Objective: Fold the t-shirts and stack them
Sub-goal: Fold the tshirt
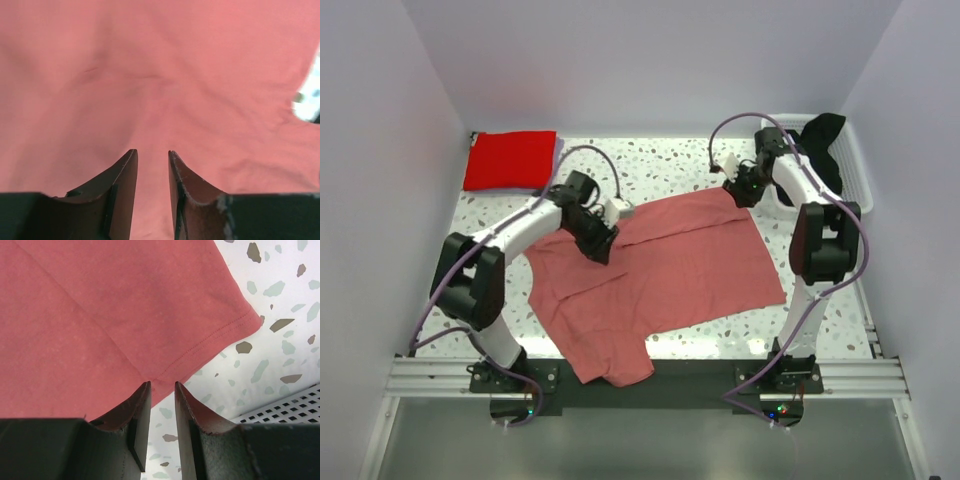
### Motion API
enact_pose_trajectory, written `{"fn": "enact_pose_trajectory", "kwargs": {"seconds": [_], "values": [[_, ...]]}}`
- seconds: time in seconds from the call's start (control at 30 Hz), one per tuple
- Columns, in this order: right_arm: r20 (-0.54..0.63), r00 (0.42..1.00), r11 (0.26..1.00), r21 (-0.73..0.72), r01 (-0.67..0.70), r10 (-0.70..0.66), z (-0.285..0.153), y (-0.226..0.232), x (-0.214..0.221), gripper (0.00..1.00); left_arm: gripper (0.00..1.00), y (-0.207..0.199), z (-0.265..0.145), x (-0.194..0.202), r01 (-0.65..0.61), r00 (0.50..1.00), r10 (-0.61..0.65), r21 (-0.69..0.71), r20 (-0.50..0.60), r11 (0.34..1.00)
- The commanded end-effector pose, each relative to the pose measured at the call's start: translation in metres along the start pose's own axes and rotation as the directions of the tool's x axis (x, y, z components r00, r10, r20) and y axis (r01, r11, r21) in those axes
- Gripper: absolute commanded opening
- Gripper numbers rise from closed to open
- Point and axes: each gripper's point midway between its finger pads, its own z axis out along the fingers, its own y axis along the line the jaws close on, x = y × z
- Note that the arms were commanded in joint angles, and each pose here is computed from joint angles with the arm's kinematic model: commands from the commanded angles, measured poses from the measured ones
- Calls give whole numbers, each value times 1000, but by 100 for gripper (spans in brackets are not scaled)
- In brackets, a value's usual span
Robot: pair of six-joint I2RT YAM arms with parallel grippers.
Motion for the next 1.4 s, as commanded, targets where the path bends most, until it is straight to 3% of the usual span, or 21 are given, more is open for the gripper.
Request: {"fn": "enact_pose_trajectory", "kwargs": {"seconds": [0.0, 0.17, 0.33, 0.47, 0.63, 0.77, 1.0, 1.23, 1.37], "values": [[3, 1000, 1000, 11, 6, -6, -2, -1, -8, 30, 35, 47, -37, 8, 45, 999, -43, -96, 22, 994], [11, 1000, 1000, -2, 3, -2, 6, 4, -21, 29, 34, 88, -52, 36, 112, 994, -113, -243, 7, 964], [-9, 1000, 1000, -3, 14, -14, 24, 12, -33, 28, 34, 129, -67, 64, 270, 958, -288, -385, 12, 883], [-87, 995, 999, 27, 46, -44, 44, 14, -29, 28, 36, 151, -70, 100, 326, 916, -399, -513, -35, 794], [-187, 982, 995, 97, 21, -3, 68, -3, -7, 28, 36, 165, -60, 126, 385, 875, -481, -530, -50, 756], [-254, 967, 990, 138, 33, 3, 74, -10, 9, 28, 34, 188, -47, 125, 373, 876, -478, -544, -60, 751], [-359, 933, 984, 172, 35, 30, 59, -10, 51, 28, 33, 260, -25, 64, 301, 924, -382, -545, -39, 783], [-381, 921, 983, 181, -15, 84, 50, -7, 71, 29, 32, 301, -4, -8, 203, 971, -239, -503, -8, 840], [-387, 914, 976, 214, -35, 118, 59, -18, 70, 30, 30, 333, -7, -21, 170, 979, -205, -572, 4, 802]]}}
